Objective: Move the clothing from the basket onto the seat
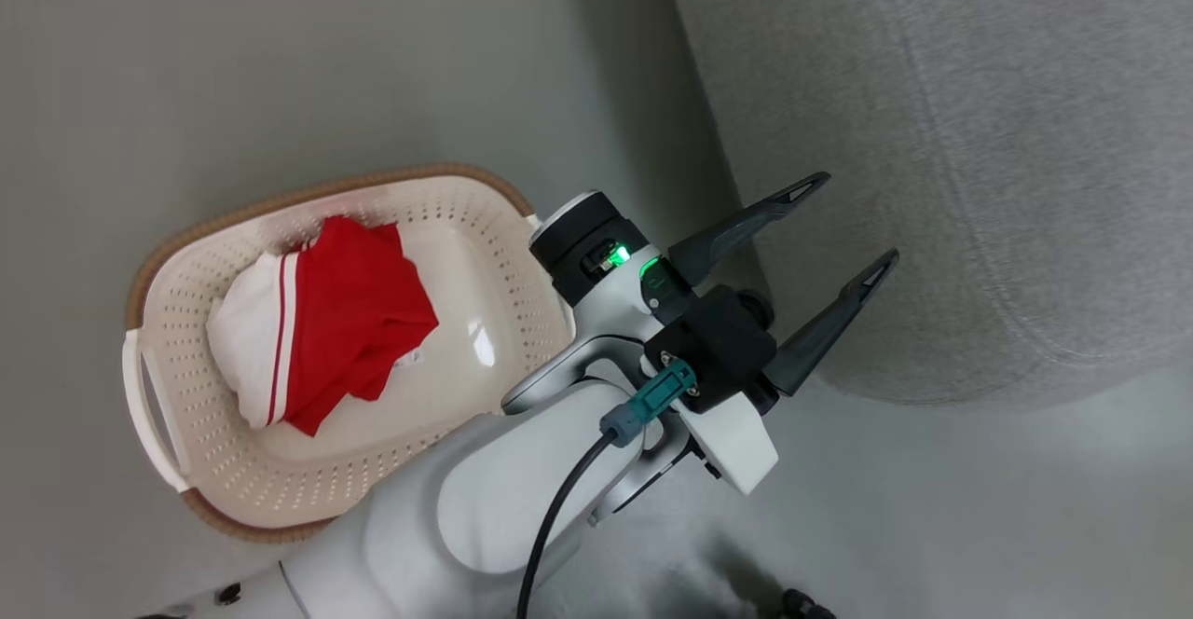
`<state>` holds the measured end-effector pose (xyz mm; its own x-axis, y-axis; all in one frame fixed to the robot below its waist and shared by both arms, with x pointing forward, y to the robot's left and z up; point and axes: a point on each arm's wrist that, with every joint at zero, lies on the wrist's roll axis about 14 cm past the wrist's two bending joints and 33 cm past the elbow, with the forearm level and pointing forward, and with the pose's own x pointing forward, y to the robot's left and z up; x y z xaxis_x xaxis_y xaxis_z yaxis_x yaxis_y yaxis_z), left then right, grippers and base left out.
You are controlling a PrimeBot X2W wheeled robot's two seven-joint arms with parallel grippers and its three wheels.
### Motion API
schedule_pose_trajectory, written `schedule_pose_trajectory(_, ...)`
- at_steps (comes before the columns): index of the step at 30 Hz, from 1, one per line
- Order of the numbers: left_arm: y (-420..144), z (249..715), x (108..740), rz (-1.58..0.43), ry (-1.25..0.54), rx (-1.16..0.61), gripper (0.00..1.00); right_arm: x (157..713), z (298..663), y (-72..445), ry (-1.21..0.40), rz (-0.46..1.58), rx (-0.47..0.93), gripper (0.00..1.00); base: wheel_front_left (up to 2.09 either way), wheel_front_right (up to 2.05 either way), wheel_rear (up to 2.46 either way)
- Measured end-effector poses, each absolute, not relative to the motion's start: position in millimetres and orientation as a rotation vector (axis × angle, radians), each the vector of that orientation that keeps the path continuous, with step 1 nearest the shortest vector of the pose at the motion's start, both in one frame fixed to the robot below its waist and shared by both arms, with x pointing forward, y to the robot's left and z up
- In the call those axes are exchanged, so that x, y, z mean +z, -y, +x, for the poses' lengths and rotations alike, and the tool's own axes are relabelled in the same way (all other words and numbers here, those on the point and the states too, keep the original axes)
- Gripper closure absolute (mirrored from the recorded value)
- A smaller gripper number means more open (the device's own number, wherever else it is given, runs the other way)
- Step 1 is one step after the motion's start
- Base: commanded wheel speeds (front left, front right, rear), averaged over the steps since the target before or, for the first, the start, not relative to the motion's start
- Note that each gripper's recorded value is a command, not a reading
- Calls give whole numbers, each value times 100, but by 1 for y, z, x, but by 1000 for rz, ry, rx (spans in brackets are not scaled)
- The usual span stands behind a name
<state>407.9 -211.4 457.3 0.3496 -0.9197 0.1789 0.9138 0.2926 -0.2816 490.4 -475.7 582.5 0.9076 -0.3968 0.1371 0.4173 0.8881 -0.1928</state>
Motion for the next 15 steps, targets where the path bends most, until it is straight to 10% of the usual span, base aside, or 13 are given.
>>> schedule_pose_trajectory(15,165,443,389,-347,-132,-1046,0,432,563,478,-150,-116,-445,100,0,0,0)
